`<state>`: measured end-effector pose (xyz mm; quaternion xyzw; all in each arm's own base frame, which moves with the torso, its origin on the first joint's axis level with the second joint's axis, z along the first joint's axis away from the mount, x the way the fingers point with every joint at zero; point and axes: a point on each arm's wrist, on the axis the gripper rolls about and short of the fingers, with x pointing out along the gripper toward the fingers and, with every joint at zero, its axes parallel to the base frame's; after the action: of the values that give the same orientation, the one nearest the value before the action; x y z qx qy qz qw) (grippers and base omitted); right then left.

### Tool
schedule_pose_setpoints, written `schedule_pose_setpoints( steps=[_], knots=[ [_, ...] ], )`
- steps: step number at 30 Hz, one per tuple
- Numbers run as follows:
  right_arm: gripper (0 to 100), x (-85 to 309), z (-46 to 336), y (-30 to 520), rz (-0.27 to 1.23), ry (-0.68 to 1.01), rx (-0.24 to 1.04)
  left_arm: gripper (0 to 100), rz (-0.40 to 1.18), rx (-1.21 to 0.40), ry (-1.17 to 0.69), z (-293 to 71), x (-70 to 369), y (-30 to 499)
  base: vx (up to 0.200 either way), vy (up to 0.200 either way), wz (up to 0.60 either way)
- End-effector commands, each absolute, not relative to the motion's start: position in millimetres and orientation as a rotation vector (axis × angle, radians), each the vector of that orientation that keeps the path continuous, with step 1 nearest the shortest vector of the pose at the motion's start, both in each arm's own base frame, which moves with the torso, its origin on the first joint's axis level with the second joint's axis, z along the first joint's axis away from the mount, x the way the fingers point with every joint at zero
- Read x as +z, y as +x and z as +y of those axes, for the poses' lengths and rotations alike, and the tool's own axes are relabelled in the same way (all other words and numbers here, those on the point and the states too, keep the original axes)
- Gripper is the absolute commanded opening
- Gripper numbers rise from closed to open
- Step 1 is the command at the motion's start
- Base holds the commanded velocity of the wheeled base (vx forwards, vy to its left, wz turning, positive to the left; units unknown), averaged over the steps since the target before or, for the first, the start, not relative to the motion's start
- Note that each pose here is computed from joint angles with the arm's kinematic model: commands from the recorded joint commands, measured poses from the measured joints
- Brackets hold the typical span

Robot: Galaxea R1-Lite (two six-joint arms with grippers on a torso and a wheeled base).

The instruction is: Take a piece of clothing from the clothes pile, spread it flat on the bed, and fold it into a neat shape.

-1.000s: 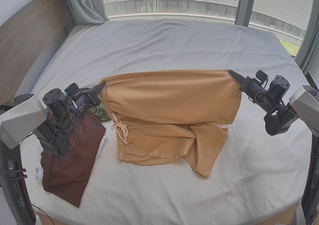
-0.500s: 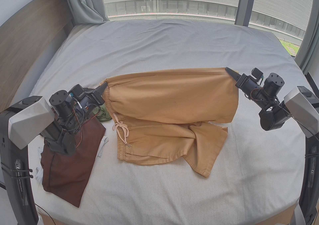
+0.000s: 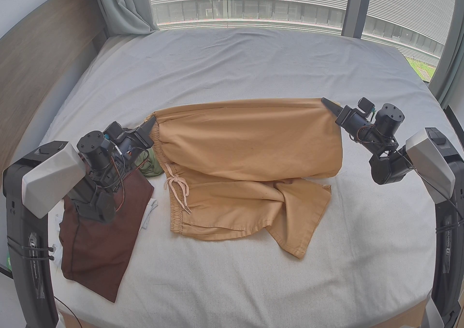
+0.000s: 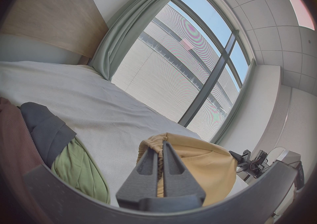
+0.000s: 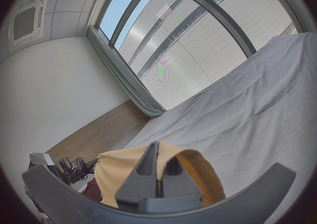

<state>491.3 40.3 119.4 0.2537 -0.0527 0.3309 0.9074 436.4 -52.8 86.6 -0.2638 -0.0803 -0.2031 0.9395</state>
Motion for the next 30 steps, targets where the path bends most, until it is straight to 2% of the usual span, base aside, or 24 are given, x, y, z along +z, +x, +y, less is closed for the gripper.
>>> schedule_pose_setpoints(
  steps=[1,30],
  knots=[
    [0,118,42,499,-0.112,0.523,0.686,0,-0.164,-0.415,-0.551,-53,83,440,0.000,0.000,0.00],
    [0,110,48,538,-0.120,0.521,0.685,0,-0.172,-0.387,-0.664,-49,63,462,0.000,0.000,0.00]
  ],
)
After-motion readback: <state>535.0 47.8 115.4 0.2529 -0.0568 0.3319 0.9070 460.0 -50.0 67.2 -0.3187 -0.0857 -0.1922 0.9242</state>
